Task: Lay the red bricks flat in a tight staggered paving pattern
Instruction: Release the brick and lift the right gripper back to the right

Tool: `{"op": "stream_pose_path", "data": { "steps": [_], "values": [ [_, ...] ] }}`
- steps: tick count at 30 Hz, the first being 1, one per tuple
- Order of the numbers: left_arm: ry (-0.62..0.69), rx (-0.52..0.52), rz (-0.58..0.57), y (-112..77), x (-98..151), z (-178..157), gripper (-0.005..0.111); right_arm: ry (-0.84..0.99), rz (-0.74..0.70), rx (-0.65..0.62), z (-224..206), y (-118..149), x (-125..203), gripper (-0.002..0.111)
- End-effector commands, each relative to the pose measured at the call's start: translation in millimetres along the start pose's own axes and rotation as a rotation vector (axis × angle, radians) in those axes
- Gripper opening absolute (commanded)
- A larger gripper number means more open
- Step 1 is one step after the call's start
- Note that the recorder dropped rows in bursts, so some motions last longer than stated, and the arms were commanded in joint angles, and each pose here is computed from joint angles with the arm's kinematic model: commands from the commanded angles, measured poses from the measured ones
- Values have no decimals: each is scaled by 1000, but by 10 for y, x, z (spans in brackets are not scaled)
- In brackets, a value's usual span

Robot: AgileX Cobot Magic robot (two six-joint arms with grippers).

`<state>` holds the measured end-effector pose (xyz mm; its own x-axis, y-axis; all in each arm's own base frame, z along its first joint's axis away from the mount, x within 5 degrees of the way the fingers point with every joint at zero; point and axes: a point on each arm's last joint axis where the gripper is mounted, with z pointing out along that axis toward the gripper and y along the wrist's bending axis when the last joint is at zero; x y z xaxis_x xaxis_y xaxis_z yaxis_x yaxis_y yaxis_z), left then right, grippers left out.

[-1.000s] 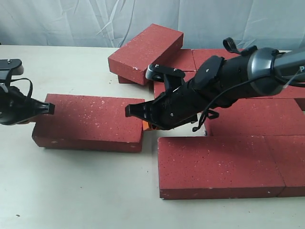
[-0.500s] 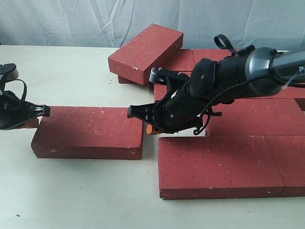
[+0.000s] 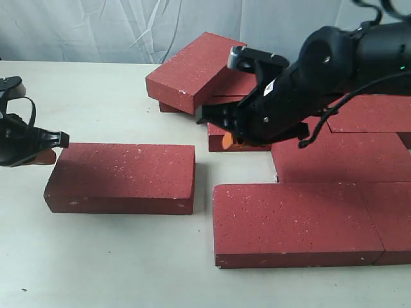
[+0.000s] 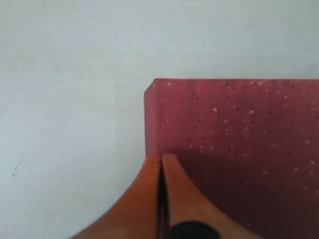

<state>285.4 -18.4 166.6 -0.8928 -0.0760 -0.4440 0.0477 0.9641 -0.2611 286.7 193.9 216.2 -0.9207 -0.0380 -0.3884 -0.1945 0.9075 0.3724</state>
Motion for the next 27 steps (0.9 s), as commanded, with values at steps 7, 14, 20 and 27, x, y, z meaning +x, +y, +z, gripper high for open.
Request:
{"op": "stream_pose_path", "data": {
  "steps": [7, 14, 20, 27],
  "values": [
    [11, -58, 14, 15, -21, -131, 0, -59, -29, 146, -829, -610, 97, -1],
    [46, -152, 19, 101, 9, -141, 0, -170, 105, 275, -1166, -1217, 312, -1],
    [81, -146, 10, 106, 40, -104, 0, -232, 117, 282, -1179, -1314, 285, -1],
    [148, -135, -39, 145, 105, 101, 0, -230, 23, 253, -1097, -1156, 271, -1]
  ]
}}
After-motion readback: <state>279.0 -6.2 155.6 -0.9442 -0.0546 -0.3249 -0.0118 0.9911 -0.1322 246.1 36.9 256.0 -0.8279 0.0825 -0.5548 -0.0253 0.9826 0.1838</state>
